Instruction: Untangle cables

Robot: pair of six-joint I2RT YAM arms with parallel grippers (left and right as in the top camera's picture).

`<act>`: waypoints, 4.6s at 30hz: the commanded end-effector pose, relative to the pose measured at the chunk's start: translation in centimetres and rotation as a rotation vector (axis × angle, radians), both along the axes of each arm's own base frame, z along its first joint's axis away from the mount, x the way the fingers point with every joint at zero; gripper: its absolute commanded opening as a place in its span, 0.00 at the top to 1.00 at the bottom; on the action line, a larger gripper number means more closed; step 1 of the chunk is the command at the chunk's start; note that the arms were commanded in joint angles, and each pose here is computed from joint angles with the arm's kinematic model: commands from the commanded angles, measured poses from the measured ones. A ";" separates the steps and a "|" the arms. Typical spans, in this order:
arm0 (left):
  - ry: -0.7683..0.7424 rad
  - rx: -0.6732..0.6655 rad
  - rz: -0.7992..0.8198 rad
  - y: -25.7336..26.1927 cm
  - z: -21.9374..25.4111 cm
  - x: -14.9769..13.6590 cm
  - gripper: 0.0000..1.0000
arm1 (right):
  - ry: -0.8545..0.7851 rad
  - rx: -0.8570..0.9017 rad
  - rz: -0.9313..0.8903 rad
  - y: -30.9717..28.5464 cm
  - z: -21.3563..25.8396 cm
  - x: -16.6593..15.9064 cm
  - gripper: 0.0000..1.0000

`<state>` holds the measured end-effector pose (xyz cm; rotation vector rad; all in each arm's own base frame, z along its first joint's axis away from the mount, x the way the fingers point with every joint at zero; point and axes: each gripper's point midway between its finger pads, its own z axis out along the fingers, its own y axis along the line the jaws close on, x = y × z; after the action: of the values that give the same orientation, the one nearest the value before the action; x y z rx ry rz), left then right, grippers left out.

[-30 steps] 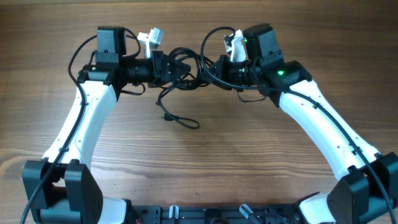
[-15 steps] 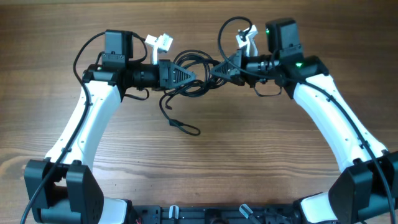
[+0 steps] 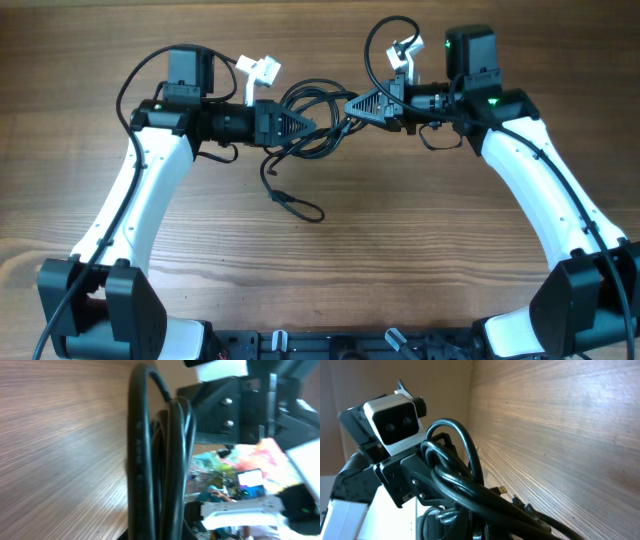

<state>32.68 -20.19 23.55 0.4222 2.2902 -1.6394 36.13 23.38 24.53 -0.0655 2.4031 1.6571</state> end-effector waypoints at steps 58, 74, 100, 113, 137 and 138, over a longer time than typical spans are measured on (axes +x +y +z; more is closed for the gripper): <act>0.517 0.284 0.143 1.1 -16.2 0.8 0.00 | 0.136 -0.555 -0.245 -5.8 -9.6 0.2 0.26; 0.366 0.607 0.206 9.9 -8.9 -1.1 0.00 | 0.095 -0.567 -0.198 -5.1 -9.6 -0.1 0.26; 0.097 0.905 -0.109 3.8 -18.4 -4.5 0.47 | 0.103 -0.585 -0.172 -5.3 -9.9 -0.8 0.25; 0.249 0.528 0.116 2.3 -14.6 -0.3 0.96 | 0.100 -0.479 -0.115 -3.6 -8.8 -1.2 0.28; 0.354 0.078 0.165 4.1 -8.5 1.8 0.96 | -0.067 -0.474 0.073 2.5 -8.2 -3.7 0.49; 0.349 0.077 0.171 4.3 -8.5 2.0 0.96 | -0.068 -0.475 0.076 2.5 -8.2 -3.8 0.49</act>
<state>33.80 -16.45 14.02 -0.0278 2.6236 -1.5796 32.58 25.34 15.78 -0.1970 2.7401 1.0441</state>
